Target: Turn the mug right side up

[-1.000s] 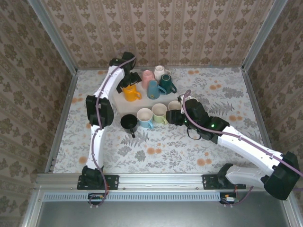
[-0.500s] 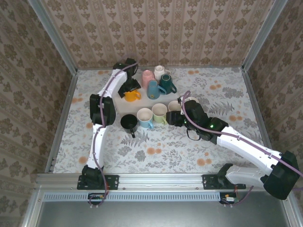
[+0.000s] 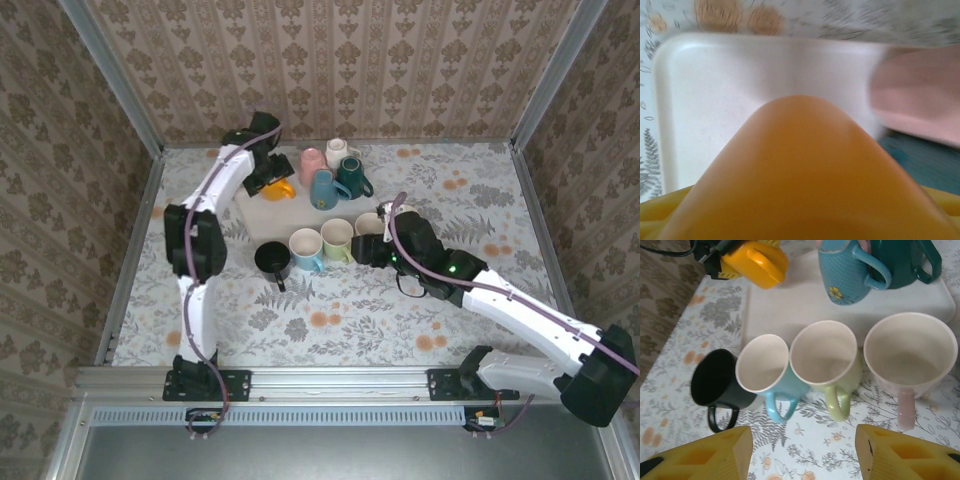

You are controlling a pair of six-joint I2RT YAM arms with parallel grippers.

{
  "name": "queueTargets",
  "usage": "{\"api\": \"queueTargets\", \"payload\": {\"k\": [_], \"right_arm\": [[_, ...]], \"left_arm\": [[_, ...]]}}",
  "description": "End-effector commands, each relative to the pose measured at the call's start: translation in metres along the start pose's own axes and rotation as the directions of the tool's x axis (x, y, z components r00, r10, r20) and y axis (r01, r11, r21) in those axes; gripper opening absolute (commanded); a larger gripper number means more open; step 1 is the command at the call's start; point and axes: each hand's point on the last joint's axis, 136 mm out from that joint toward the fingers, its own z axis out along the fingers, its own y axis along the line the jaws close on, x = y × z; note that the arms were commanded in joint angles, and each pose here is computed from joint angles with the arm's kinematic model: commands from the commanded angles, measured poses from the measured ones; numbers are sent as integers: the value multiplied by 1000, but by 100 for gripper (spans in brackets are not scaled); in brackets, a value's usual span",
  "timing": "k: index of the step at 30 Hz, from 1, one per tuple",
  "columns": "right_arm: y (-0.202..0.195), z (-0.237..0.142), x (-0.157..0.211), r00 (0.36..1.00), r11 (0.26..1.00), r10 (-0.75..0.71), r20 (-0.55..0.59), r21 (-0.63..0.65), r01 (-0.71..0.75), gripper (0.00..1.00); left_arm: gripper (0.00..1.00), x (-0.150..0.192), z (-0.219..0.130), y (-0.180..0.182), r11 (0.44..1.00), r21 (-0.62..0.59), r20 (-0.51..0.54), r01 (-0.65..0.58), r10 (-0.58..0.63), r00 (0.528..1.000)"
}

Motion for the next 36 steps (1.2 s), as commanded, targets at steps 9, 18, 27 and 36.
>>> {"api": "queueTargets", "payload": {"k": [9,18,27,36], "right_arm": [[82,-42,-52,996,918,22,85,-396,13,57],[135,-65,-88,979,684,204,9,-717,-136,72],[125,-34,-101,970,713,244,-12,-676,-188,76],[139,-35,-110,969,606,246,-23,-777,-172,58]], "left_arm": [[56,-5,-254,-99,257,883,453,-394,-237,860],[55,55,-307,-83,-36,858,485,-513,-278,829],[53,119,-328,-94,-101,796,577,-596,-170,799],[52,148,-329,-96,-100,760,635,-642,-96,767]]}}
